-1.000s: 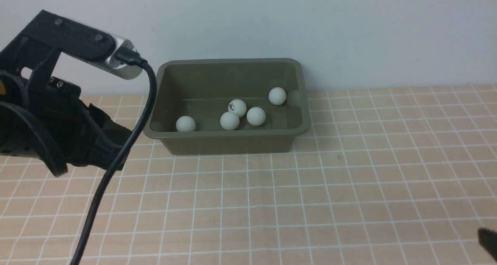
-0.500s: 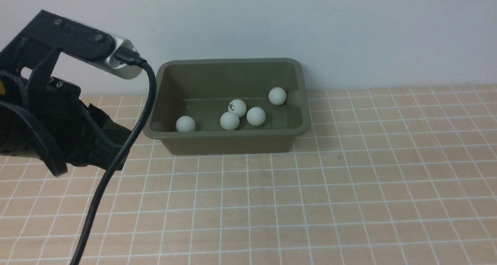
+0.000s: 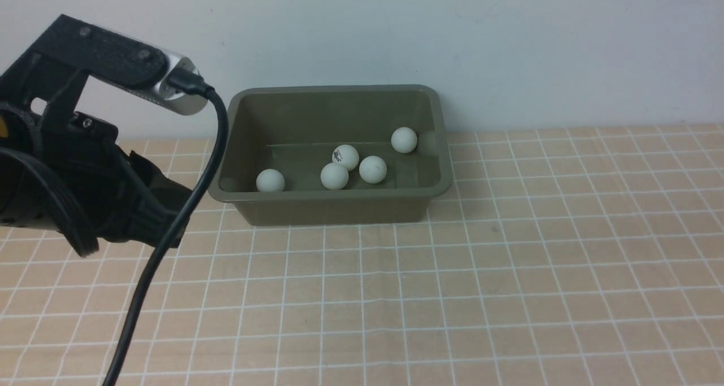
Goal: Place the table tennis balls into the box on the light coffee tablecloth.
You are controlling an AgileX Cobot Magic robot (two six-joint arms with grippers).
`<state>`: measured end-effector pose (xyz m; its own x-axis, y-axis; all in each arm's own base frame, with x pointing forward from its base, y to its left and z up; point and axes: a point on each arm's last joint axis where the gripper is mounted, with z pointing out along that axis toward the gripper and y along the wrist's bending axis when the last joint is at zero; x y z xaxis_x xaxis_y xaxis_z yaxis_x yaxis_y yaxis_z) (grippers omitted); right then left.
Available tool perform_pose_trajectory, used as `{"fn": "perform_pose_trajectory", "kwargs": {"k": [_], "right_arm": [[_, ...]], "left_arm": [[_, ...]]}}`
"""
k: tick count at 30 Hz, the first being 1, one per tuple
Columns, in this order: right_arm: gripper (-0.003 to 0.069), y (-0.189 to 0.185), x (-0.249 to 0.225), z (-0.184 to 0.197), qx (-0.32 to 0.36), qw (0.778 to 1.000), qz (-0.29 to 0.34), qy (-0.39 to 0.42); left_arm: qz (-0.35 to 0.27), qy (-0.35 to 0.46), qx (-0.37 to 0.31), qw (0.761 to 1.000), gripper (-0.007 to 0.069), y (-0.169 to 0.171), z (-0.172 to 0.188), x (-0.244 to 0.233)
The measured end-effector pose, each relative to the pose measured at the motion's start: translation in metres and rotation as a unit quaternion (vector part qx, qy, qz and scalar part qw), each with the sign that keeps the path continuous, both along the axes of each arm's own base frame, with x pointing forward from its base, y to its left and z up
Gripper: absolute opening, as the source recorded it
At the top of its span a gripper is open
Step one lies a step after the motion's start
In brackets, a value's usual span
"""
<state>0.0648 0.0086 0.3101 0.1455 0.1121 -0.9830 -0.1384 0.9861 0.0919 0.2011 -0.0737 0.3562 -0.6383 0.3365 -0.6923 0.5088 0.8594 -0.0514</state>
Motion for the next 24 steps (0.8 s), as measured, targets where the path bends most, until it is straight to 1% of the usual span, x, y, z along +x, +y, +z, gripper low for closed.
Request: {"fn": "perform_pose_trajectory", "kwargs": {"k": [6,11,14,15,16,24], "right_arm": [[0.0534,0.0,-0.012,-0.01,-0.006,1.0,0.007,-0.01],[0.0534,0.0,-0.015,-0.025,-0.038,0.999,0.001,-0.008],[0.0534,0.0,-0.011,-0.045,-0.054,0.998,0.002,0.021],[0.0534,0.001,-0.011,-0.045,-0.054,0.998,0.003,0.022],[0.0534,0.001,-0.009,-0.055,-0.057,0.998,0.004,0.04],[0.0534,0.003,-0.004,-0.098,-0.069,0.991,0.015,0.115]], "left_arm": [[0.0,0.0,0.0,1.0,0.0025,0.0,0.0,0.0],[0.0,0.0,0.0,1.0,0.0025,0.0,0.0,0.0],[0.0,0.0,0.0,1.0,0.0025,0.0,0.0,0.0],[0.0,0.0,0.0,1.0,0.0025,0.0,0.0,0.0],[0.0,0.0,0.0,1.0,0.0025,0.0,0.0,0.0],[0.0,0.0,0.0,1.0,0.0025,0.0,0.0,0.0]]}}
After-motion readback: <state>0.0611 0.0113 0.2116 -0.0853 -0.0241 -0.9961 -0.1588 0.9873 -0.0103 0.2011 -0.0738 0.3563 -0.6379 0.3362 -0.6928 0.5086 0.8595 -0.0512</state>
